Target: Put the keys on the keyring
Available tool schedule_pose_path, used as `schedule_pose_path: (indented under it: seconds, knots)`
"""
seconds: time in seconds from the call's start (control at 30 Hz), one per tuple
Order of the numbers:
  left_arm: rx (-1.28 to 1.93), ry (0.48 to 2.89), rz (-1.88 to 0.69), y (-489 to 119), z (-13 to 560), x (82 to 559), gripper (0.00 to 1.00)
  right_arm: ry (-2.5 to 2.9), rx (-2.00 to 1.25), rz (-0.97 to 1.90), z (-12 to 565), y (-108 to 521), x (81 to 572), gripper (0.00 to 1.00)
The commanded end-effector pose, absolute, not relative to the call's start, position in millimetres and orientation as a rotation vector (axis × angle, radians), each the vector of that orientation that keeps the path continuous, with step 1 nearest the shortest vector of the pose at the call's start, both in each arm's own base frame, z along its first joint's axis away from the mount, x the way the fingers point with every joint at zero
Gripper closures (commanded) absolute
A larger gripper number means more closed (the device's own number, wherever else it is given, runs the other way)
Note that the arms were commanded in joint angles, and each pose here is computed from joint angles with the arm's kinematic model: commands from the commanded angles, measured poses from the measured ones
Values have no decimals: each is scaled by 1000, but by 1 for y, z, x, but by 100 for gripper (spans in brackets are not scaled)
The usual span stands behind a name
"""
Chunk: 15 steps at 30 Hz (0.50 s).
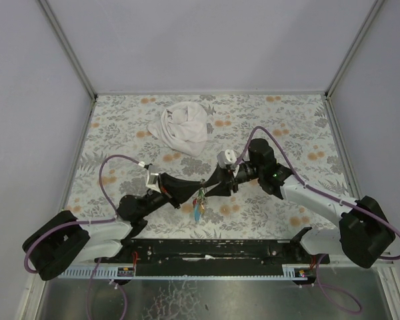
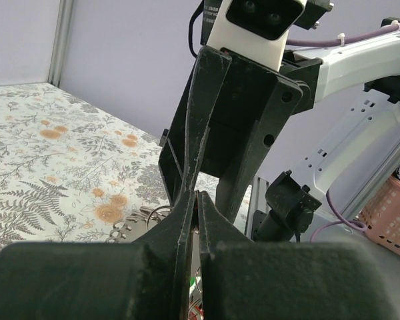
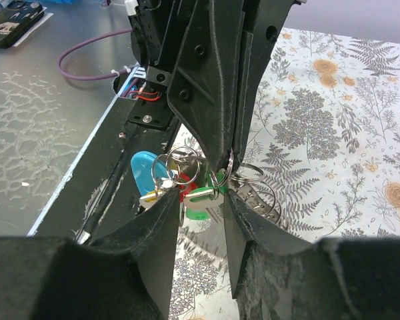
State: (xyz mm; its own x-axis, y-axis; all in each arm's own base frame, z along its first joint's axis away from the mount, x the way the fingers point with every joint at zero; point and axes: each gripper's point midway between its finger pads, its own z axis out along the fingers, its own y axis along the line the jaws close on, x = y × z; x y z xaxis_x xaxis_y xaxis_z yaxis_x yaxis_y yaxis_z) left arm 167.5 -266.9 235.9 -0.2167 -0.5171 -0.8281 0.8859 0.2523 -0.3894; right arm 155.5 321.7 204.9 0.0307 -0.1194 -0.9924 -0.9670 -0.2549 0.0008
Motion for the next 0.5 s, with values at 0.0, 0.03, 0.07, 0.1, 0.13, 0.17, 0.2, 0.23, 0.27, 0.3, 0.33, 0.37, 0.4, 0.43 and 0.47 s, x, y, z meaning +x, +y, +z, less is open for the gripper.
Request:
schedule_pose_path:
  seconds: [0.0,0.03,0.07,0.1,0.13,0.17,0.2,0.23,0.27,0.3,0.33,0.37,0.4,0.43,0.47]
  knots:
    - [406,1034,-1375,-262,275,163,100,1066,-1515,1334,225,326,157,63]
    - [406,1035,-1375,-262,275,164,100,1063,-1515,1342,225,326,156,64]
    - [406,1036,-1376,-263,275,164,100,1062,-1514,1347,225,327,156,64]
    - [406,1037,-1377,-263,275,164,100,1063,-1513,1356,225,327,156,64]
    - [408,1039,-1377,-263,275,164,100,1058,-1512,1363,226,327,155,65]
    - [409,1040,-1378,-264,274,164,100,1057,-1509,1370,226,328,155,66]
    - [412,1041,-1379,-265,274,164,100,1054,-1507,1377,227,328,155,66]
    - [413,1042,-1379,-265,274,164,100,1052,-1505,1384,227,328,155,67]
    - [415,1043,-1380,-265,274,164,100,1047,-1502,1387,228,329,155,67]
    - [414,1043,-1379,-265,274,165,100,1042,-1503,1393,228,329,154,68]
    - [415,1043,-1380,-265,273,164,100,1043,-1502,1400,229,330,154,68]
    - [414,1043,-1379,-265,273,165,100,1043,-1501,1405,229,330,154,71]
    - [413,1044,-1379,-265,273,165,100,1045,-1502,1410,229,330,154,73]
    - [414,1042,-1379,-265,274,164,100,1047,-1503,1414,228,330,154,75]
    - [414,1043,-1379,-265,273,164,100,1049,-1503,1416,228,330,154,77]
